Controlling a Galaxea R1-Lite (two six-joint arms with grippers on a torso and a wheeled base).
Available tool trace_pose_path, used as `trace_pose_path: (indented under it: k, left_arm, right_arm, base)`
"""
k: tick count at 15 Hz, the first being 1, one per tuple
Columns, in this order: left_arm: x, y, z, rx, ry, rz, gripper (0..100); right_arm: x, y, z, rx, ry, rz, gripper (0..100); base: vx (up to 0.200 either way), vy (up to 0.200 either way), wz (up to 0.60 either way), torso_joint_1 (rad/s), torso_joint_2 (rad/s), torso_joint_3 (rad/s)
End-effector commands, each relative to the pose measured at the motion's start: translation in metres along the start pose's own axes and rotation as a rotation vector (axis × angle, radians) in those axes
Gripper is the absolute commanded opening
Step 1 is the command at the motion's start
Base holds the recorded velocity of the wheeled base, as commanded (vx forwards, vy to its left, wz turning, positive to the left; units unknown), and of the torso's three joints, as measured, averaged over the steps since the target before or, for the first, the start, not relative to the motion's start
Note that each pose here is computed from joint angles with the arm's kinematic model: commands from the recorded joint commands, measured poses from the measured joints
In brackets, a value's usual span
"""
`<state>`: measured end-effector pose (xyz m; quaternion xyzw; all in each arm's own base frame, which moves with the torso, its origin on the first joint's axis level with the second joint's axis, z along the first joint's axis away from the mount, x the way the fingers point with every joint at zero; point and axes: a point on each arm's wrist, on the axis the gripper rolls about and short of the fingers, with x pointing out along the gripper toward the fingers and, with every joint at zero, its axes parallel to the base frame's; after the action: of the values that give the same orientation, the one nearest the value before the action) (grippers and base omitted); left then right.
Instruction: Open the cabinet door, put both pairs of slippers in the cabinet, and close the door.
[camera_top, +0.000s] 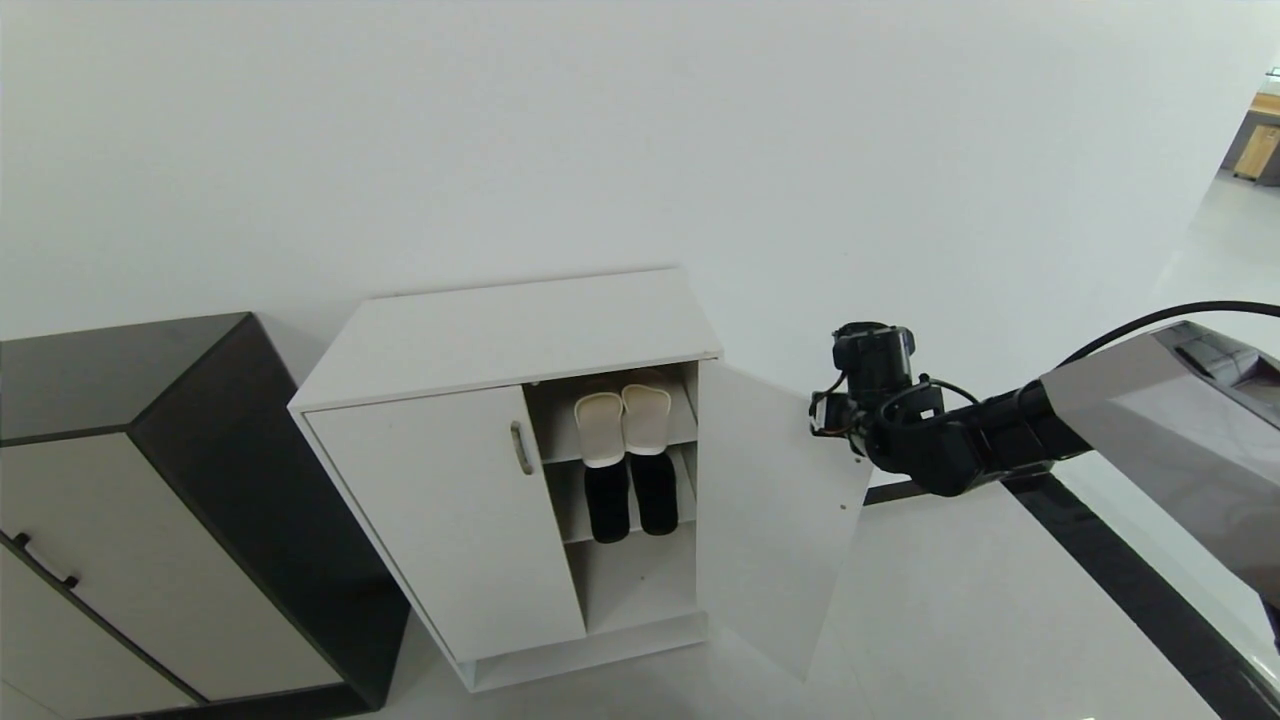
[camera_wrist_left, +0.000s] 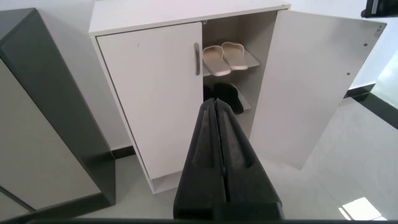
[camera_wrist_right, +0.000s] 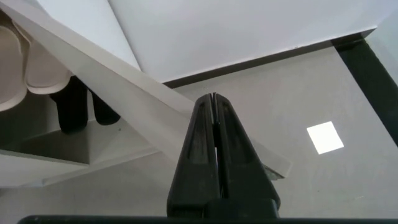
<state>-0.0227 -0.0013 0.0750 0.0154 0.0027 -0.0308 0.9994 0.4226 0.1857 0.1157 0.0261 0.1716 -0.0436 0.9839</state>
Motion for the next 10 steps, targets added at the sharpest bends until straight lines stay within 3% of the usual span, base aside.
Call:
trace_pose_path:
  k: [1,6,10]
  left_arm:
    - [0.000,0.000,0.000,0.000,0.000,-0.001,0]
    - [0.000,0.000,0.000,0.000,0.000,-0.001,0]
    - [0.000,0.000,0.000,0.000,0.000,-0.001,0]
  right_arm:
    - [0.002,0.001,-0.004,-0.005,0.008,-0.003,0]
    - [-0.006,0.000,-0.006,-0.018,0.026,0.001,0]
    - [-0.036,0.017,-0.010,-0.045,0.037,0.061,0]
  base:
    - [0.000,0.000,0.00,0.000,0.00,0.000]
    - [0.000,0.000,0.00,0.000,0.00,0.000]
    - [0.000,0.000,0.00,0.000,0.00,0.000]
